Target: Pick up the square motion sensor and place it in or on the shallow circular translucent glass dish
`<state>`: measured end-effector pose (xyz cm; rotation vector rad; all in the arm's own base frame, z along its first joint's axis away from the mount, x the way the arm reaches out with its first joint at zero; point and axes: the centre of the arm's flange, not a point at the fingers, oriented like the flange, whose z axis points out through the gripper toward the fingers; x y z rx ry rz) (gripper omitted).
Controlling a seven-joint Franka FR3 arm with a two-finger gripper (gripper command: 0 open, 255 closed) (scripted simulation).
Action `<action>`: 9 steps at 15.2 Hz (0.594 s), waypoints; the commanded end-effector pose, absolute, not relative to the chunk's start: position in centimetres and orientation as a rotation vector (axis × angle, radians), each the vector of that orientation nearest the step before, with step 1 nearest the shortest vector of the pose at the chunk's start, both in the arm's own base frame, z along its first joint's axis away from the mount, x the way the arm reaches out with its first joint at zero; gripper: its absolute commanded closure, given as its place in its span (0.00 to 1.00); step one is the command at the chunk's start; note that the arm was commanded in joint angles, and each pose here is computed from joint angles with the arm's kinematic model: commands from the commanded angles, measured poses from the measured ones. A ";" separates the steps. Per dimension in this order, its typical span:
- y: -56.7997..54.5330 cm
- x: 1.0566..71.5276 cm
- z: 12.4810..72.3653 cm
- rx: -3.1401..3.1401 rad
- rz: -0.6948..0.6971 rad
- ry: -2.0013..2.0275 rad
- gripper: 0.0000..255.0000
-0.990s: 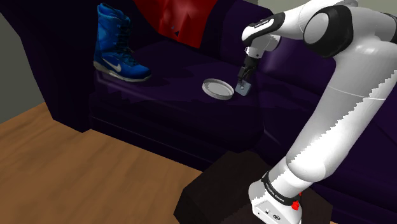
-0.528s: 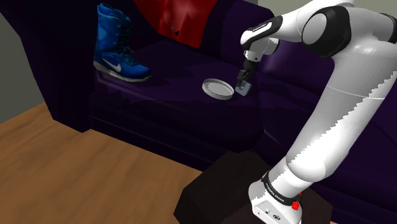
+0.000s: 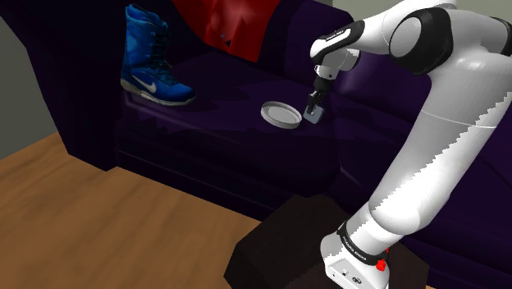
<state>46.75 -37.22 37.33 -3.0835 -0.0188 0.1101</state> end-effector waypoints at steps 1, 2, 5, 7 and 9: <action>-37.2 46.7 37.3 -3.083 0.111 -0.019 1.00; -37.2 46.7 37.3 -3.083 0.111 -0.019 1.00; -37.2 46.7 37.3 -3.083 0.111 -0.019 1.00; -37.2 46.7 38.4 -3.083 0.111 -0.019 1.00; -37.2 46.7 39.4 -3.083 0.111 -0.019 1.00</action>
